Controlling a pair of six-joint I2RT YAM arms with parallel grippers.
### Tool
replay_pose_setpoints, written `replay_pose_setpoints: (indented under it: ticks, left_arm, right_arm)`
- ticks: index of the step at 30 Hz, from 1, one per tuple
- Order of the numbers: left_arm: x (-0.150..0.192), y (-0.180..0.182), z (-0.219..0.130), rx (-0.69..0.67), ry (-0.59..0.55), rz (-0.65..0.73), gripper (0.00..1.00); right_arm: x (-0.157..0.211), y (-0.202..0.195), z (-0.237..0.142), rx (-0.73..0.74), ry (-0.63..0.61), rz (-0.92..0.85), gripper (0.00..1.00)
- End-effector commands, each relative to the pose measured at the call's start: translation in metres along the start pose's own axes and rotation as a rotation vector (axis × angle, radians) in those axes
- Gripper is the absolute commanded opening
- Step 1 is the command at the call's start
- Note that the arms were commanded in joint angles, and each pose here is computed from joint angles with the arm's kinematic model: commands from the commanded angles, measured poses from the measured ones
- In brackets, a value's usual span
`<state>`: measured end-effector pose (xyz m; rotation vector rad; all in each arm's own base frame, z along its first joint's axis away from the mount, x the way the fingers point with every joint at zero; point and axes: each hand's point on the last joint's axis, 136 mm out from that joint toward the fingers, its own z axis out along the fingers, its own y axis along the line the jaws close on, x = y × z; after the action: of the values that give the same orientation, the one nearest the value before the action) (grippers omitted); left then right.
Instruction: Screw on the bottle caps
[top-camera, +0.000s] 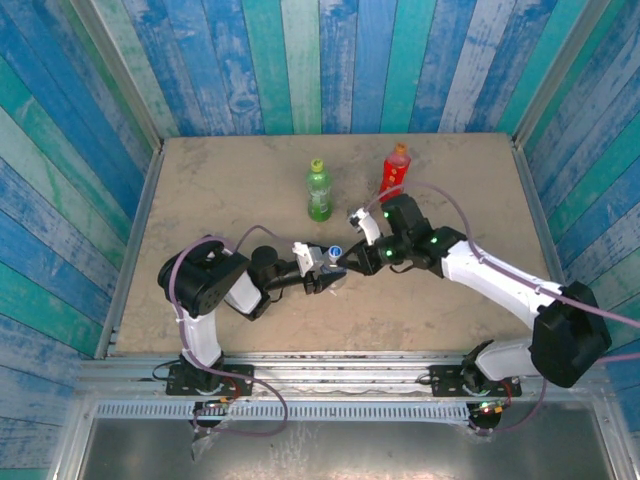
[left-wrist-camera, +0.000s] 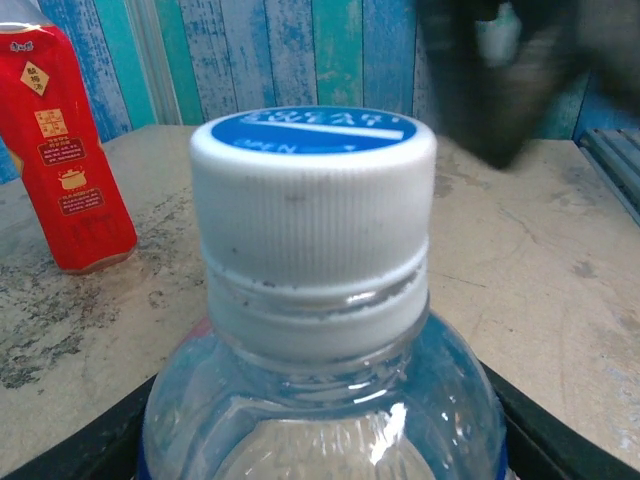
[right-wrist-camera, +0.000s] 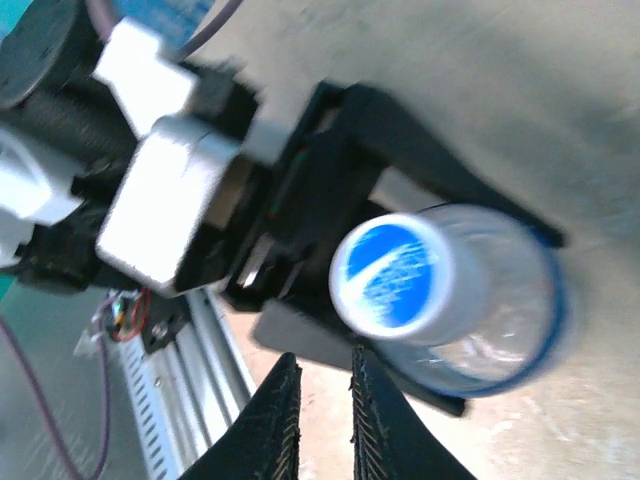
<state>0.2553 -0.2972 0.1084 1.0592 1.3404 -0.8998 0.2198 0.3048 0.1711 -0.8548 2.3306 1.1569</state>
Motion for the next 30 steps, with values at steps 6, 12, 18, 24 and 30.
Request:
replay_pose_setpoints:
  ticks: [6,12,18,24,30]
  left_arm:
    - [-0.011,-0.001,-0.002,-0.004,-0.014,0.014,0.62]
    - [-0.010,-0.002,-0.002,0.004,-0.013,0.014,0.62]
    - [-0.010,-0.003,-0.002,0.007,-0.012,0.016,0.62]
    - [-0.009,-0.003,-0.001,0.012,-0.006,0.013,0.62]
    - [-0.009,-0.003,-0.001,0.014,-0.002,0.013,0.62]
  right_arm:
    - [-0.009,0.002,-0.018,0.074,-0.062,-0.043,0.28]
    - [-0.037,-0.015,-0.017,0.108,-0.108,-0.009,0.36]
    - [-0.050,-0.021,-0.003,0.066,-0.079,-0.009,0.33]
    - [-0.037,-0.014,0.006,-0.011,-0.029,0.013,0.28]
    - [-0.012,-0.003,0.004,-0.094,-0.002,0.037,0.25]
